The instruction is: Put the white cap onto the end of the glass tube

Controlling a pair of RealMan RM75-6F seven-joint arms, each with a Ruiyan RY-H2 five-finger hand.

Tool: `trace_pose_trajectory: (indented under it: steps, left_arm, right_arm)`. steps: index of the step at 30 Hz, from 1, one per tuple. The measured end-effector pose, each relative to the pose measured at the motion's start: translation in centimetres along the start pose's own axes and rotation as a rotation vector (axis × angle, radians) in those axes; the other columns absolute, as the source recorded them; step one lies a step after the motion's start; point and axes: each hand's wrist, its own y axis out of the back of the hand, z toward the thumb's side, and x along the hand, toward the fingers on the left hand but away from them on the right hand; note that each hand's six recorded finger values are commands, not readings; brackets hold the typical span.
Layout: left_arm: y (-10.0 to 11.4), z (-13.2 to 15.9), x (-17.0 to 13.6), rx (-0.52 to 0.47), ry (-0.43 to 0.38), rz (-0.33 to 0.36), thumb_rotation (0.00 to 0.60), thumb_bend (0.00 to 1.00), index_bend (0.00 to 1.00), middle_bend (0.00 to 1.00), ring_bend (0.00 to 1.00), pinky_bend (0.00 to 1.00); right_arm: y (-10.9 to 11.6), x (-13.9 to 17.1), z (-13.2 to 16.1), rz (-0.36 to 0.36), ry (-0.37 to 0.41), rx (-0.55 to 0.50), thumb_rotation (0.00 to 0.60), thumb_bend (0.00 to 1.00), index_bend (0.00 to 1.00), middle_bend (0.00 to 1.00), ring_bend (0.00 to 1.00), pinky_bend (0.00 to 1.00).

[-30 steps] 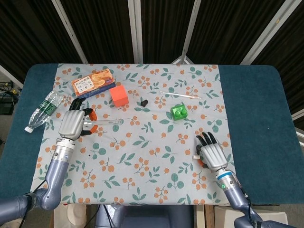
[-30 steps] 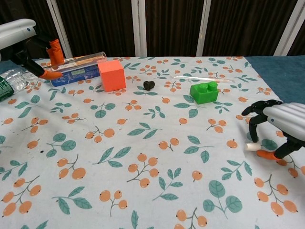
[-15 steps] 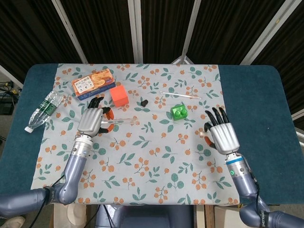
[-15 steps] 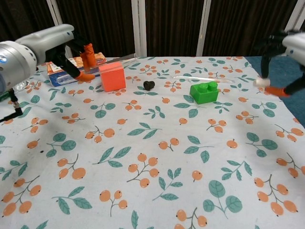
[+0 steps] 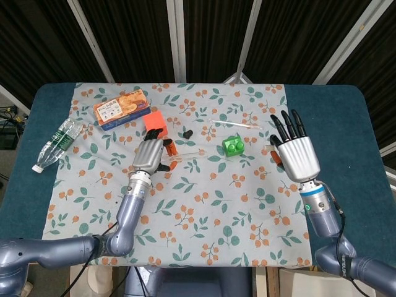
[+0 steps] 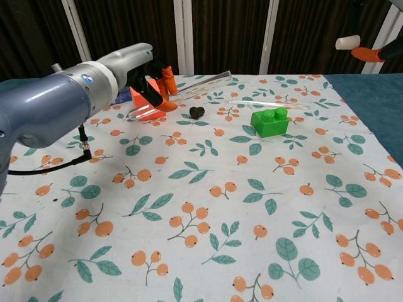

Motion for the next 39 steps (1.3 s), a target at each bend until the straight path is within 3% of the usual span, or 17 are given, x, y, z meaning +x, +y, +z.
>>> trace_pose_trajectory:
  steps: [11, 24, 39]
  left_arm:
    - [-0.9, 1.5, 0.5, -0.015, -0.001, -0.03, 0.6, 0.67, 0.59, 0.54, 0.12, 0.0]
    - [-1.6, 2.1, 0.7, -0.228, -0.055, 0.018, 0.6, 0.67, 0.58, 0.54, 0.12, 0.0]
    - [-2.3, 3.0, 1.5, -0.274, -0.035, -0.013, 0.6, 0.67, 0.58, 0.54, 0.12, 0.0]
  right_arm:
    - [-0.5, -0.4, 0.4, -0.034, 0.059, 0.08, 0.6, 0.44, 0.59, 0.17, 0.02, 0.0]
    - [-0.1, -1.4, 1.2, -0.097, 0.109, 0.123, 0.6, 0.44, 0.59, 0.17, 0.02, 0.0]
    - [0.7, -3.8, 2.5, -0.146, 0.198, 0.205, 0.6, 0.44, 0.59, 0.17, 0.02, 0.0]
